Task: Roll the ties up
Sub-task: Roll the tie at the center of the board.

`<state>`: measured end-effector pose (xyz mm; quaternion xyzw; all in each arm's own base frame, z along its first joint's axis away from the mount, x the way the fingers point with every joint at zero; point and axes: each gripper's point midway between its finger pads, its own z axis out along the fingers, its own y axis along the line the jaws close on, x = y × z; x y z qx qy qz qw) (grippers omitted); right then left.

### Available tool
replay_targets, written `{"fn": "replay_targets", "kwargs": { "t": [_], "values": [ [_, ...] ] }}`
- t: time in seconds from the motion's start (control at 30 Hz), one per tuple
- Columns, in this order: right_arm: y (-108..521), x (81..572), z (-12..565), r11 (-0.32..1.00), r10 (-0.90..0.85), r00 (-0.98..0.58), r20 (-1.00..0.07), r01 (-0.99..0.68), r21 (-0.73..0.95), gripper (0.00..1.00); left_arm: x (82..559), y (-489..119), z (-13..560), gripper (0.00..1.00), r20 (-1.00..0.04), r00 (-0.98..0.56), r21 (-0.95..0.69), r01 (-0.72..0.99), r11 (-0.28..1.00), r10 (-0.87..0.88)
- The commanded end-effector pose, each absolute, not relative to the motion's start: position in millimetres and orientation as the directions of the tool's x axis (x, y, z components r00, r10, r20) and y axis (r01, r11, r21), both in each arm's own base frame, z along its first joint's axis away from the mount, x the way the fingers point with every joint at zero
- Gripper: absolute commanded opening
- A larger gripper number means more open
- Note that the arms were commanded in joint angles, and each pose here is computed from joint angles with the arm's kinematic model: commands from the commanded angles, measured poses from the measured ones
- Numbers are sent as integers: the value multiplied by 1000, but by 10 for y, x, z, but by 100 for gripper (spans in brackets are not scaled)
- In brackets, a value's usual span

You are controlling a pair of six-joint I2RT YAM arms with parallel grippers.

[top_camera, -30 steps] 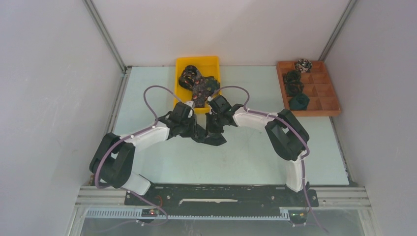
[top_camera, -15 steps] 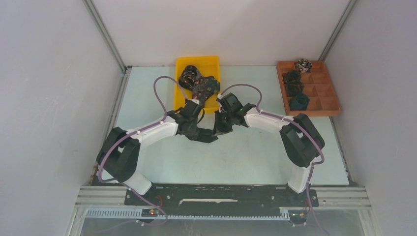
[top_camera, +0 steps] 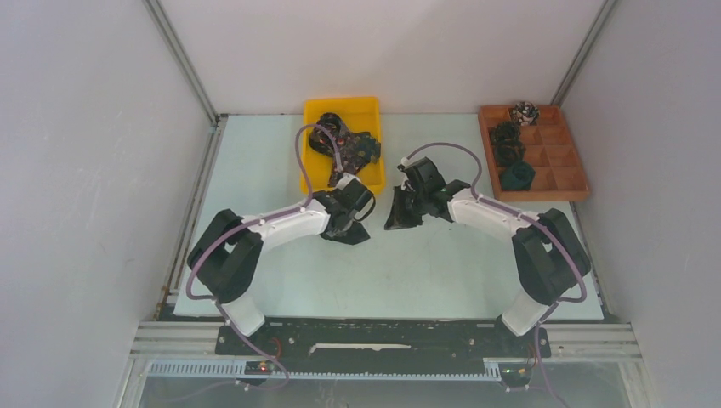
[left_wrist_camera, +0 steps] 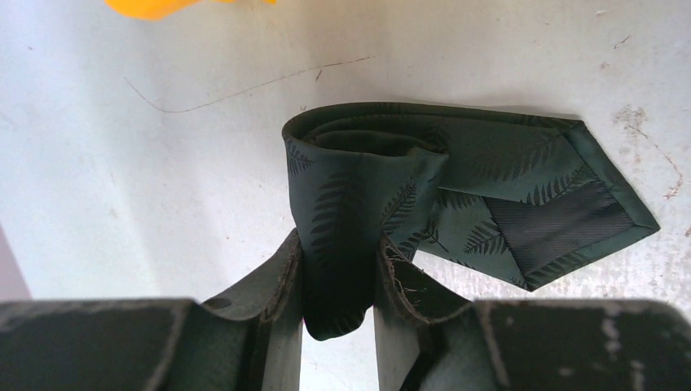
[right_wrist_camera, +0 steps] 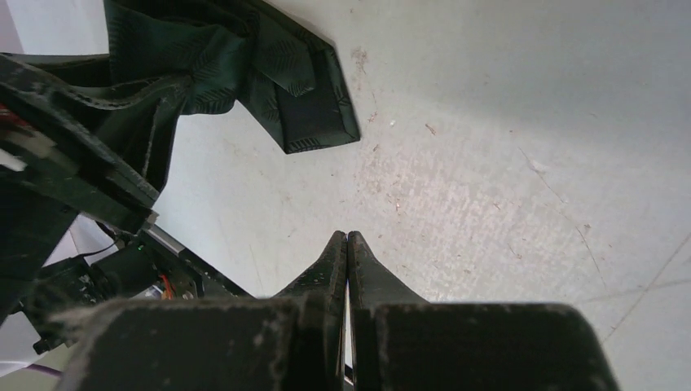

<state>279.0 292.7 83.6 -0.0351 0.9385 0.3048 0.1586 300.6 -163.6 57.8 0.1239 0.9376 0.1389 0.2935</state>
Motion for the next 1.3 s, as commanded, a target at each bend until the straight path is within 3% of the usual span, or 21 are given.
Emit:
{"fn": "replay_targets", "kwargs": {
  "t": [0.0, 0.3, 0.77, 1.27],
  "values": [
    [2845, 2856, 1090, 798, 51, -919, -391, -198, 570, 0, 3088, -1594, 682, 23, -534, -772, 436, 99, 894, 346],
    [2704, 2835, 1242, 800, 74, -905, -420, -198, 567, 0, 3129, -1730, 760, 23, -541, -746, 525, 62, 849, 389],
    [2531, 2755, 1558, 786, 114, -875, -471, -210, 581, 0, 3082, -2074, 603, 24, -434, -740, 650, 137, 747, 514],
    [2343, 2646, 1903, 785, 151, -835, -529, -223, 577, 0, 3015, -2520, 403, 32, -408, -773, 535, 230, 813, 486]
  ]
}}
